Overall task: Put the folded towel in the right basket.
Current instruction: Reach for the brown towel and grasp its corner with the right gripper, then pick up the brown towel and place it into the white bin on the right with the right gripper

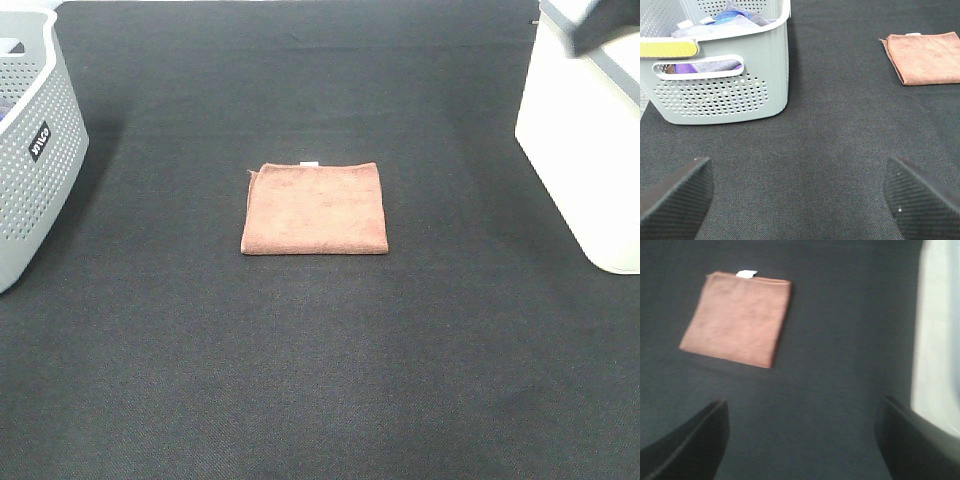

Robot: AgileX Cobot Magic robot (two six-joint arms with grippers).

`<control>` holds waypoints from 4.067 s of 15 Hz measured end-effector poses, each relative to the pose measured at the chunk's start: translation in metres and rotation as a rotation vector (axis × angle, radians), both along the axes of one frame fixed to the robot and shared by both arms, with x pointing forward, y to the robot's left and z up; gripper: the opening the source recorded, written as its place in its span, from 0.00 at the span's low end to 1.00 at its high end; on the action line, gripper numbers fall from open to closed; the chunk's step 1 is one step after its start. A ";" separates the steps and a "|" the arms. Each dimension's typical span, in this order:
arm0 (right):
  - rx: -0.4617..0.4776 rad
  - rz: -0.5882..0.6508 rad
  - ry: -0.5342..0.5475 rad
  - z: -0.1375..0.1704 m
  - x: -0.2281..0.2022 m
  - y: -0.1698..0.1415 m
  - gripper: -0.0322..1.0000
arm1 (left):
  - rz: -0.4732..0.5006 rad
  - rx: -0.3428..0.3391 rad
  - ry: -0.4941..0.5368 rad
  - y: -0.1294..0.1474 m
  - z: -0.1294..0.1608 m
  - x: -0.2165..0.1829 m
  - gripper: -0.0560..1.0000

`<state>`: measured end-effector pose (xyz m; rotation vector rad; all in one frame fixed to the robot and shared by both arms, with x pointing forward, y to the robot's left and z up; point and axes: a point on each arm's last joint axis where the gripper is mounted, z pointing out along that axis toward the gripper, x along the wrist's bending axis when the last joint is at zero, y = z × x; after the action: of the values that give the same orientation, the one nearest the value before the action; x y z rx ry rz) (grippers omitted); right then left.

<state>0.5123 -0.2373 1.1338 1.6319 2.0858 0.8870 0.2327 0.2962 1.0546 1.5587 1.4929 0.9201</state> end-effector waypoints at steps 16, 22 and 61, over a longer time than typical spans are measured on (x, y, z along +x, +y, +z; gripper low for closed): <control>0.178 0.085 0.447 -0.156 0.147 0.090 0.76 | 0.000 0.000 0.000 0.000 0.000 0.000 0.88; 0.178 0.122 0.544 -0.212 0.183 0.102 0.76 | 0.000 0.000 0.000 0.000 0.000 0.000 0.88; -0.083 0.211 0.069 -0.027 0.196 0.090 0.03 | 0.000 0.000 0.000 0.000 0.000 0.000 0.88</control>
<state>0.7085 -0.1470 1.1066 1.4394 2.3433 0.8063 0.2327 0.2962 1.0546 1.5587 1.4929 0.9201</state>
